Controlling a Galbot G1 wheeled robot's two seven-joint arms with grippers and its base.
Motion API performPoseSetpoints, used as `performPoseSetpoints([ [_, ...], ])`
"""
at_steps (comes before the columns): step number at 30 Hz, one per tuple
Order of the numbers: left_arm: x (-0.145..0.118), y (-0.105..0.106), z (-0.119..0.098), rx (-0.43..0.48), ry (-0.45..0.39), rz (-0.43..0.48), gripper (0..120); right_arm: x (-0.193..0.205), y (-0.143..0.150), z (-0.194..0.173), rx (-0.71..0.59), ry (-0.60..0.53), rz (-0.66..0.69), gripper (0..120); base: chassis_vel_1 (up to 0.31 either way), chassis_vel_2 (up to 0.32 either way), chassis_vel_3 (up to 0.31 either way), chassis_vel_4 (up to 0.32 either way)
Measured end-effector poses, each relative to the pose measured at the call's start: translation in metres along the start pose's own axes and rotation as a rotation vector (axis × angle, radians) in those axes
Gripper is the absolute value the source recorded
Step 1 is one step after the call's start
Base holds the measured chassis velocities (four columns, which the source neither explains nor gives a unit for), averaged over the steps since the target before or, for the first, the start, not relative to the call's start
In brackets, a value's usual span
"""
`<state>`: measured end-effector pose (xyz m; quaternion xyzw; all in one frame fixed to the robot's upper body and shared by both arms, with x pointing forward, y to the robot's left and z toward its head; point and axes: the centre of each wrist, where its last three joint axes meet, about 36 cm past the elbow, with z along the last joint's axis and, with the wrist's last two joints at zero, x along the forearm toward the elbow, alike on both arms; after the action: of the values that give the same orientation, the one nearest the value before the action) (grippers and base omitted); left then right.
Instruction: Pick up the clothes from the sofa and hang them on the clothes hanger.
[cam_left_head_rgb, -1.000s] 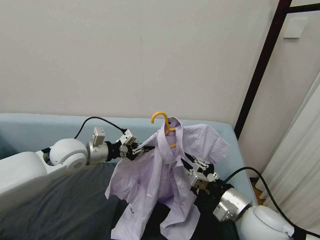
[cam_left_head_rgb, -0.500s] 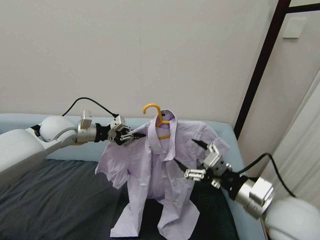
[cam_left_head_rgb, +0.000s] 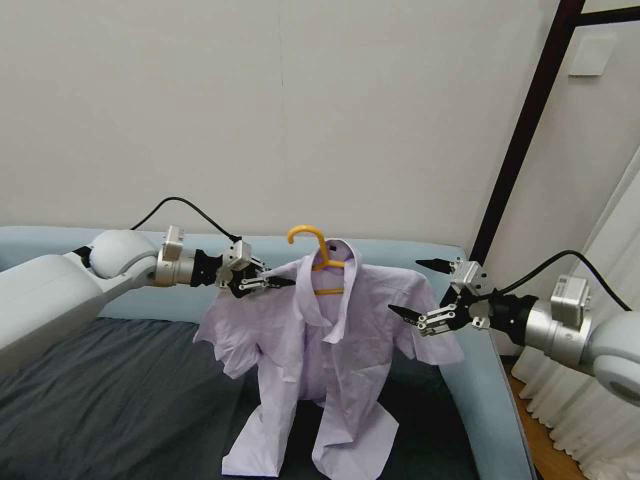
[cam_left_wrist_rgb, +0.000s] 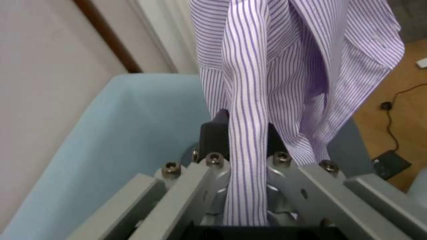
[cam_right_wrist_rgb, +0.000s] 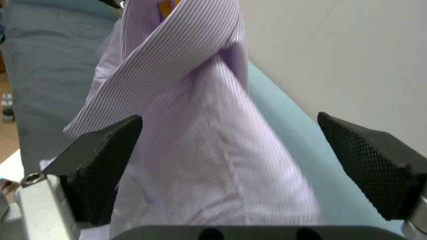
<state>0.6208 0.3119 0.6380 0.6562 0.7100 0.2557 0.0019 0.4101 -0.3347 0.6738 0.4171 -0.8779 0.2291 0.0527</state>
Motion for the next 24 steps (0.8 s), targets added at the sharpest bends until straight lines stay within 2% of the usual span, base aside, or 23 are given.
performPoseSetpoints([
  [5, -0.025, 0.004, -0.002, -0.015, -0.018, 0.045, 1, 0.007, 0.0, -0.004, -0.012, 0.052, -0.012, 100, 0.0, 0.0, 0.0, 0.0],
  [12, -0.022, -0.002, 0.0, -0.014, -0.012, 0.054, 1, 0.005, 0.004, 0.003, -0.035, 0.087, -0.03, 100, 0.0, 0.0, 0.0, 0.0],
  [15, -0.022, -0.005, 0.0, -0.014, -0.011, 0.06, 1, 0.005, 0.006, 0.002, -0.047, 0.091, -0.041, 90, 0.0, 0.0, 0.0, 0.0],
  [16, -0.022, -0.005, 0.0, -0.014, -0.011, 0.06, 1, 0.005, 0.006, 0.002, -0.047, 0.091, -0.041, 90, 0.0, 0.0, 0.0, 0.0],
  [20, -0.024, -0.009, -0.002, -0.015, -0.012, 0.071, 1, 0.005, 0.013, 0.001, -0.046, 0.11, -0.075, 70, 0.0, 0.0, 0.0, 0.0],
  [21, -0.024, -0.009, -0.002, -0.015, -0.012, 0.071, 1, 0.005, 0.013, 0.001, -0.046, 0.11, -0.075, 70, 0.0, 0.0, 0.0, 0.0],
  [23, -0.024, -0.011, -0.003, -0.015, -0.01, 0.078, 1, 0.005, 0.014, 0.003, -0.047, 0.129, -0.081, 61, 0.0, 0.0, 0.0, 0.0],
  [24, -0.024, -0.011, -0.003, -0.015, -0.01, 0.078, 1, 0.005, 0.014, 0.003, -0.047, 0.129, -0.081, 61, 0.0, 0.0, 0.0, 0.0],
])
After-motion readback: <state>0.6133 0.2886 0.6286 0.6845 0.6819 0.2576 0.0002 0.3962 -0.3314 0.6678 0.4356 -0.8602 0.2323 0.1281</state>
